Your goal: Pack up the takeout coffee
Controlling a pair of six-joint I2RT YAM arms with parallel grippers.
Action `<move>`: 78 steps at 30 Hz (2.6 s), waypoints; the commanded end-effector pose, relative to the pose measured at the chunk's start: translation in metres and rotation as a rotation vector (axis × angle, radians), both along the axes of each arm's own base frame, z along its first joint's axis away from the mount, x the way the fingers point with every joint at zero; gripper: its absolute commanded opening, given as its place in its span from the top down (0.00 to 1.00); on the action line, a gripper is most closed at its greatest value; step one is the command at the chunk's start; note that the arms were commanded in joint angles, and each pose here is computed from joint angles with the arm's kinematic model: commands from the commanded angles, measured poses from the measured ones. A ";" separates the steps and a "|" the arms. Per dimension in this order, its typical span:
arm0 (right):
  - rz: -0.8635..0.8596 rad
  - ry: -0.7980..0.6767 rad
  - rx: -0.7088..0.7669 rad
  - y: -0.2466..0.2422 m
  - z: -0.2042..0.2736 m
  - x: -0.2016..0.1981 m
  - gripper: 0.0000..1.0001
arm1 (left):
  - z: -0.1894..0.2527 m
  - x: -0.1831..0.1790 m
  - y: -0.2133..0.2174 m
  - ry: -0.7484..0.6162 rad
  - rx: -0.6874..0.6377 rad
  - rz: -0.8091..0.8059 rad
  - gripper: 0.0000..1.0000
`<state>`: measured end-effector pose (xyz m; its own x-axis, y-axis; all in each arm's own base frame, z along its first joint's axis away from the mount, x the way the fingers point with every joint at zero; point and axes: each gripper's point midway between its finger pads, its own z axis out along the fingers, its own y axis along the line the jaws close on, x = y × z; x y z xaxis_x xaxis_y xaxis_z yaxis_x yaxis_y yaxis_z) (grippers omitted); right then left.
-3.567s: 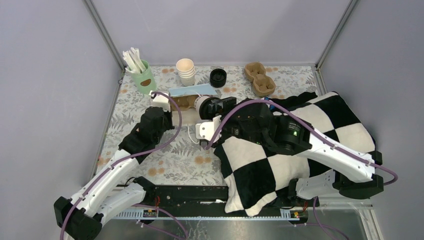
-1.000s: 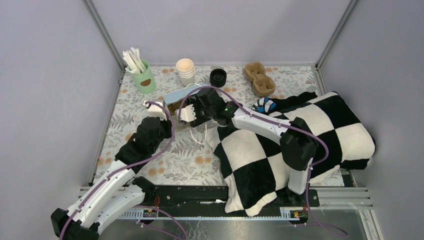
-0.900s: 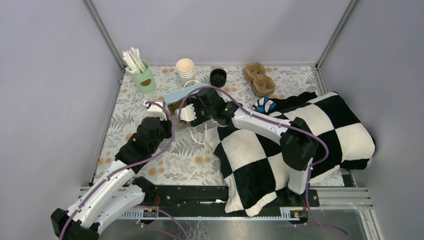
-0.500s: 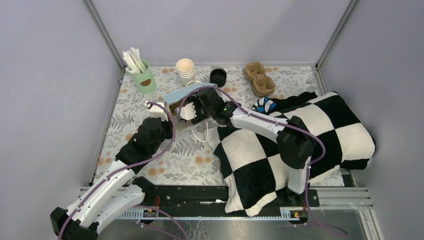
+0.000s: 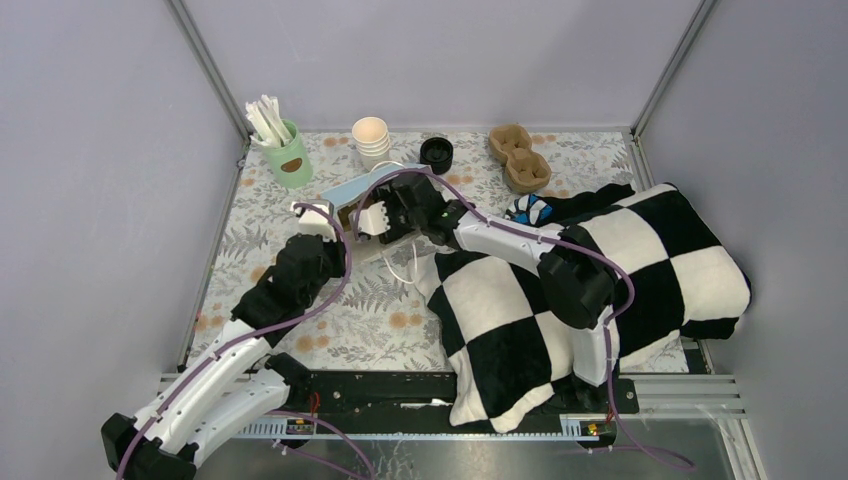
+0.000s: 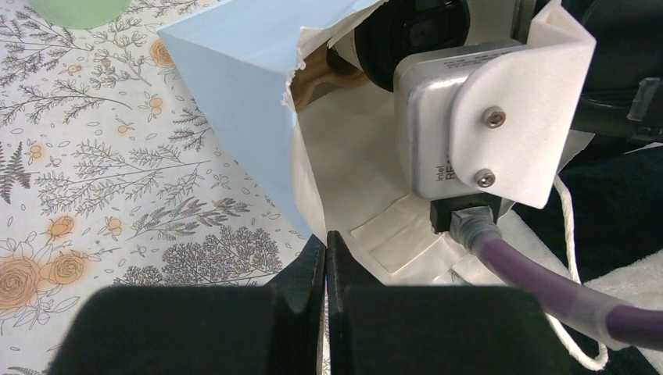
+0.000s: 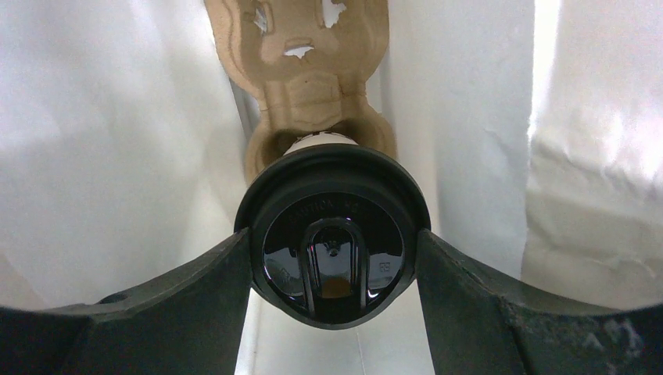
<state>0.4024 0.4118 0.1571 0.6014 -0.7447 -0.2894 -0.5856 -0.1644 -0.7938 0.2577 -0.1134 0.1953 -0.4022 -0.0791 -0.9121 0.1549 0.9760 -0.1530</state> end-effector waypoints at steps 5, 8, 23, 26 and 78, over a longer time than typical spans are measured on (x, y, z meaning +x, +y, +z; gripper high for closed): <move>0.052 -0.014 0.125 0.023 0.028 0.007 0.58 | 0.013 0.005 -0.003 -0.039 -0.017 0.001 1.00; 0.015 -0.025 0.159 0.024 0.029 0.016 0.60 | 0.012 0.006 -0.004 -0.032 -0.019 0.000 1.00; -0.132 0.061 0.254 0.023 -0.013 0.043 0.58 | 0.020 0.006 -0.007 -0.006 -0.052 0.013 1.00; -0.119 0.092 0.242 0.027 -0.024 0.040 0.58 | 0.022 0.007 -0.008 -0.002 -0.058 0.015 1.00; 0.124 -0.023 0.018 0.038 -0.062 0.031 0.28 | 0.022 0.002 -0.006 0.024 -0.088 0.042 1.00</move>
